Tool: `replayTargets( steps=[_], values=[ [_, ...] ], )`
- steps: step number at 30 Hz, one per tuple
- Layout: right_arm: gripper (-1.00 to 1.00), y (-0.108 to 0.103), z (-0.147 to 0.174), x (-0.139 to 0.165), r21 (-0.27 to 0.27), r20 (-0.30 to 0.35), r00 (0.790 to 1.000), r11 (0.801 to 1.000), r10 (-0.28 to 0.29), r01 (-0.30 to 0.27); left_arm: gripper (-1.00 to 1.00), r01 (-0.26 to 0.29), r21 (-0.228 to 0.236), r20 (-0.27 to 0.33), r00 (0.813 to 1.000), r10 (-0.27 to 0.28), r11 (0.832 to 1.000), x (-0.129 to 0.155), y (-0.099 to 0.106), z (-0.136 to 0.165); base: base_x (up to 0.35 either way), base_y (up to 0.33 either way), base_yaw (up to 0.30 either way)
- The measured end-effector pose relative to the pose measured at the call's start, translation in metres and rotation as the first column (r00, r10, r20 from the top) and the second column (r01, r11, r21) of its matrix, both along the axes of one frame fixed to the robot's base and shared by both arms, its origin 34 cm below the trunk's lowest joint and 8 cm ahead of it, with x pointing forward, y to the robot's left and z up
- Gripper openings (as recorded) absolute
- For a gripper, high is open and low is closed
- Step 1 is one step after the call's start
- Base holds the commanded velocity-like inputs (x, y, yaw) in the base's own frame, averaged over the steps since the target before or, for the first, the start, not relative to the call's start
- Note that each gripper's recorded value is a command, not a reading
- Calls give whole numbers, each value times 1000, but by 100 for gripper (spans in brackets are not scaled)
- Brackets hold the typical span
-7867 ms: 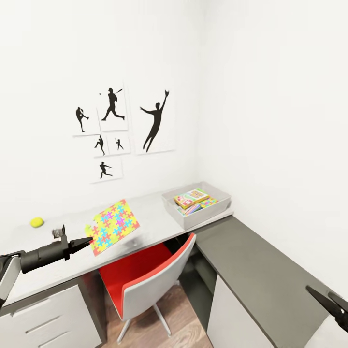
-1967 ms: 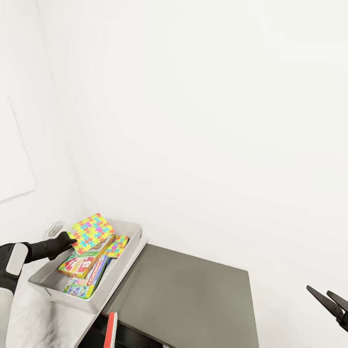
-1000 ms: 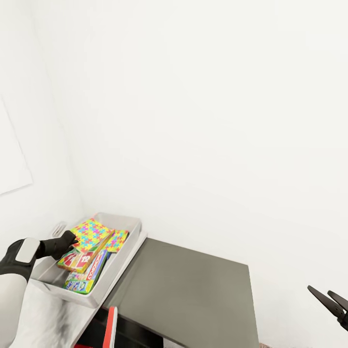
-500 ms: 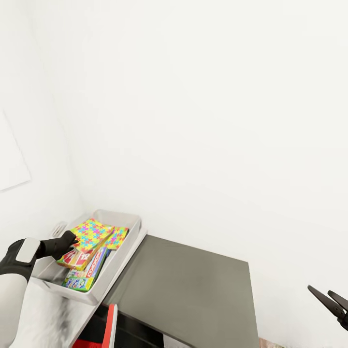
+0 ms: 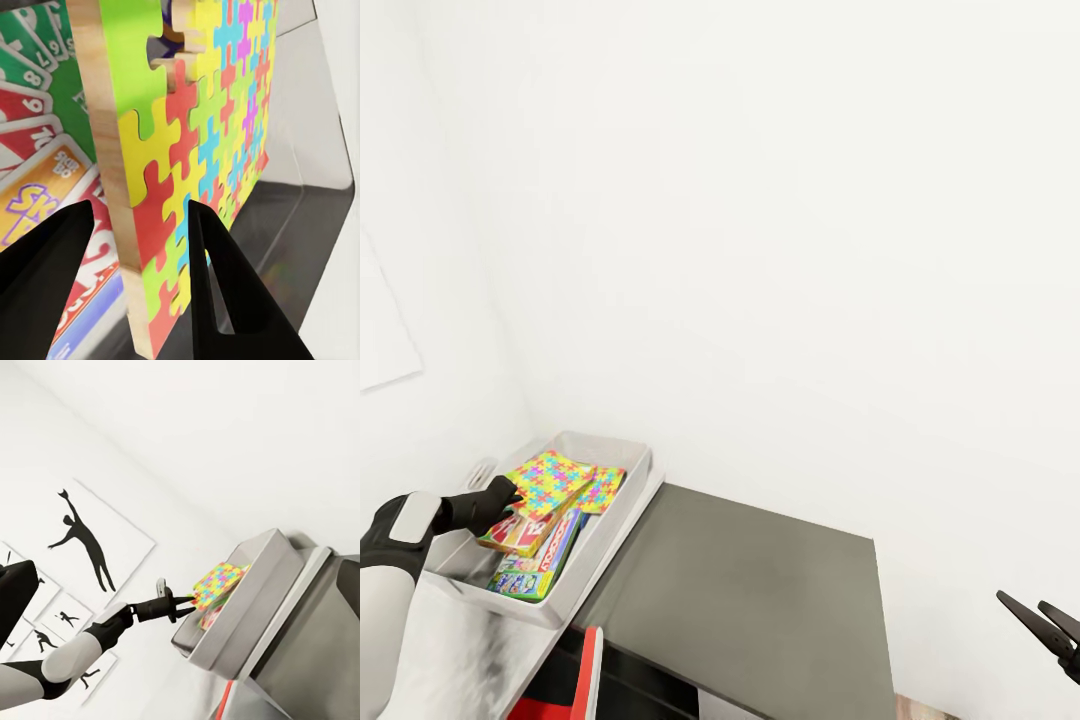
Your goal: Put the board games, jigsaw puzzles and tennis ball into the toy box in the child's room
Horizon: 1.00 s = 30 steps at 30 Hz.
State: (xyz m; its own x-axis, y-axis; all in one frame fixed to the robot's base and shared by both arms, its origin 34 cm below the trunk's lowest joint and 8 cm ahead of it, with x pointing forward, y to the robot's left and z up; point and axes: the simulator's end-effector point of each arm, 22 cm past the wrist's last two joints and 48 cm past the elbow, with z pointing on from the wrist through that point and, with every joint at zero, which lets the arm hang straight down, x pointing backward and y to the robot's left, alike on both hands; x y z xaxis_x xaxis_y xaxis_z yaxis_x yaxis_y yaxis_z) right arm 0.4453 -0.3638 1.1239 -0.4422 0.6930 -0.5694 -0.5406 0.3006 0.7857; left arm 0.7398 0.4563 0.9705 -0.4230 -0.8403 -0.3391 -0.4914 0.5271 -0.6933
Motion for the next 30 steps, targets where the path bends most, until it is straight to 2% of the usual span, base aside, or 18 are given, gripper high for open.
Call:
replayTargets(
  steps=[1,2,18,20,24,26,27,28,29,30],
  values=[
    [100,0,0,0,0,0,1000,1000,0,0,-100,0,0,0,1000,0,1000,0,0,0,0,0,0],
    [100,0,0,0,0,0,1000,1000,0,0,100,0,-1,1,1000,0,1000,0,0,0,0,0,0],
    [100,-1,1,0,0,2,1000,1000,-2,2,100,2,-7,9,1000,-2,1000,0,3,4,0,0,0],
    [100,-1,1,0,0,2,1000,1000,-2,2,100,-2,-19,9,1000,2,1000,-2,5,5,0,0,0],
    [100,-1,1,0,0,2,1000,1000,-3,3,100,14,-86,15,1000,-12,996,-7,3,11,0,0,0],
    [100,-1,1,-1,0,4,1000,1000,-3,3,100,46,-131,68,997,-38,990,-6,2,34,0,0,-17],
    [100,-1,2,-1,0,5,1000,1000,-3,3,100,54,-135,91,995,-42,989,-5,3,43,0,0,-37],
    [100,-1,2,-1,1,7,1000,1000,-3,3,100,69,-141,144,988,-48,988,-3,5,61,0,0,-42],
    [100,-1,2,-1,1,8,1000,1000,-3,3,100,77,-140,173,983,-53,987,-2,6,71,0,0,-50],
    [100,-1,3,-1,1,10,1000,1000,-2,2,100,93,-139,229,972,-60,986,0,8,89,0,0,-52]
  ],
)
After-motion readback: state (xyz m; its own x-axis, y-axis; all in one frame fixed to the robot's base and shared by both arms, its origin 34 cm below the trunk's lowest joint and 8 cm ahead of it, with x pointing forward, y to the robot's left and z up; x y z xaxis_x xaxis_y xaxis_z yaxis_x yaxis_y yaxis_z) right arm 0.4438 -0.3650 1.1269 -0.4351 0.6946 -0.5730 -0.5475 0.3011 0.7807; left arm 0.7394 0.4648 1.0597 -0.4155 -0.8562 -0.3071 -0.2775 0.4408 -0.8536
